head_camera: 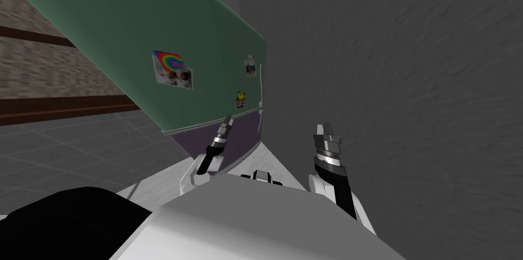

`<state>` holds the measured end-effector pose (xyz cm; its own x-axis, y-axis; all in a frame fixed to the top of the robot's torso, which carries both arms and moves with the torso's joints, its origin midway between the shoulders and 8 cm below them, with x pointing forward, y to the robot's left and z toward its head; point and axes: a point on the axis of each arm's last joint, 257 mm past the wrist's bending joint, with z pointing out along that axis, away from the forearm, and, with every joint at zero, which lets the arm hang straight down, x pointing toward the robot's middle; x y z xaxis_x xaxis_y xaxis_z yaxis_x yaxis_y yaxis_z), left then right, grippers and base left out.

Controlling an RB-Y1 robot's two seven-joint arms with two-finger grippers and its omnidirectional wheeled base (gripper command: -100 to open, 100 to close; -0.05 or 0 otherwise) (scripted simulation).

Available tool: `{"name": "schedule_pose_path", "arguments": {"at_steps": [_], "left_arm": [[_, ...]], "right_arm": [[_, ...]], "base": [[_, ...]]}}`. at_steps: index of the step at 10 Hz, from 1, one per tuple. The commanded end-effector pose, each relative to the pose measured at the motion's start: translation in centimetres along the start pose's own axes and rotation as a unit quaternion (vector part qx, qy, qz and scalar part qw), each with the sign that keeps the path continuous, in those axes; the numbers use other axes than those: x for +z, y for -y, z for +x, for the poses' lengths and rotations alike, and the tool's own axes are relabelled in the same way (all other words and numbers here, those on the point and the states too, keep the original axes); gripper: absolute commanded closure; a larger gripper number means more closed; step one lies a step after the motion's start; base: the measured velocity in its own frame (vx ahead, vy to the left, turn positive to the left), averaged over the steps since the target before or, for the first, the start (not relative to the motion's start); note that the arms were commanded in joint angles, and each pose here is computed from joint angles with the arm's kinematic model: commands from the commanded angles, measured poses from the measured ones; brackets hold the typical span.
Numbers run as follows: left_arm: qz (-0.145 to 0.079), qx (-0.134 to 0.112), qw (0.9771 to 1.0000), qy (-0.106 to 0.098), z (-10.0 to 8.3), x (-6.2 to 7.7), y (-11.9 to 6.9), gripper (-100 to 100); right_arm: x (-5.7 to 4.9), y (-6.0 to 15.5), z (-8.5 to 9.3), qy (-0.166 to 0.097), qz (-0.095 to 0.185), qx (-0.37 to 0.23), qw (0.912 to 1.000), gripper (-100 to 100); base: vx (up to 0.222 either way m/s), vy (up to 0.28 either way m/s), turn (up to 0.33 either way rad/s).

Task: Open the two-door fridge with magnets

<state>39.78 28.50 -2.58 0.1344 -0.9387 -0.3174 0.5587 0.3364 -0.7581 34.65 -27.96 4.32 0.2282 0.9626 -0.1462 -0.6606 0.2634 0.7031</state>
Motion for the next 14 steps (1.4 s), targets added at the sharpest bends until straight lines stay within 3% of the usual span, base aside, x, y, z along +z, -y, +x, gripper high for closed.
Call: {"name": "schedule_pose_path", "arguments": {"at_steps": [1, 3, 5, 9, 10, 12, 13, 14], "left_arm": [[-0.017, 0.035, 0.9992, -0.009, 0.0, 0.6, -2.5, -100], [-0.024, 0.048, 0.9985, -0.013, 0.1, 0.8, -3.6, -100], [-0.039, 0.072, 0.9965, -0.019, 0.2, 1.3, -5.8, -100], [-0.070, 0.117, 0.9902, -0.031, 0.5, 2.3, -10.0, -100], [-0.077, 0.116, 0.9898, -0.032, 0.6, 2.0, -10.6, -100], [-0.098, 0.135, 0.9852, -0.040, 0.8, 2.4, -13.1, -100], [-0.100, 0.135, 0.9850, -0.041, 0.8, 2.3, -13.3, -100], [-0.108, 0.144, 0.9827, -0.044, 0.9, 2.6, -14.2, -100]], "right_arm": [[0.0, 0.0, 0.0, 0.000, 0.000, 0.000, 1.0000, 0], [0.0, 0.0, 0.0, 0.000, 0.000, 0.000, 1.0000, 0], [0.0, 0.0, 0.0, 0.000, 0.000, 0.000, 1.0000, 0], [0.0, 0.0, 0.0, 0.000, 0.000, 0.000, 1.0000, 0], [0.0, 0.0, 0.0, 0.000, 0.000, 0.000, 1.0000, 0], [0.0, 0.0, 0.0, 0.000, 0.000, 0.000, 1.0000, 0], [0.0, 0.0, 0.0, 0.000, 0.000, 0.000, 1.0000, 0], [0.0, 0.0, 0.0, 0.000, 0.000, 0.000, 1.0000, 0]], "base": [[0.067, -0.001, -0.131], [0.058, -0.004, -0.080], [0.049, -0.002, -0.096], [0.077, -0.005, -0.123], [0.051, 0.003, -0.040], [0.047, -0.002, -0.117], [0.044, 0.000, -0.041], [0.047, -0.004, -0.061]]}}
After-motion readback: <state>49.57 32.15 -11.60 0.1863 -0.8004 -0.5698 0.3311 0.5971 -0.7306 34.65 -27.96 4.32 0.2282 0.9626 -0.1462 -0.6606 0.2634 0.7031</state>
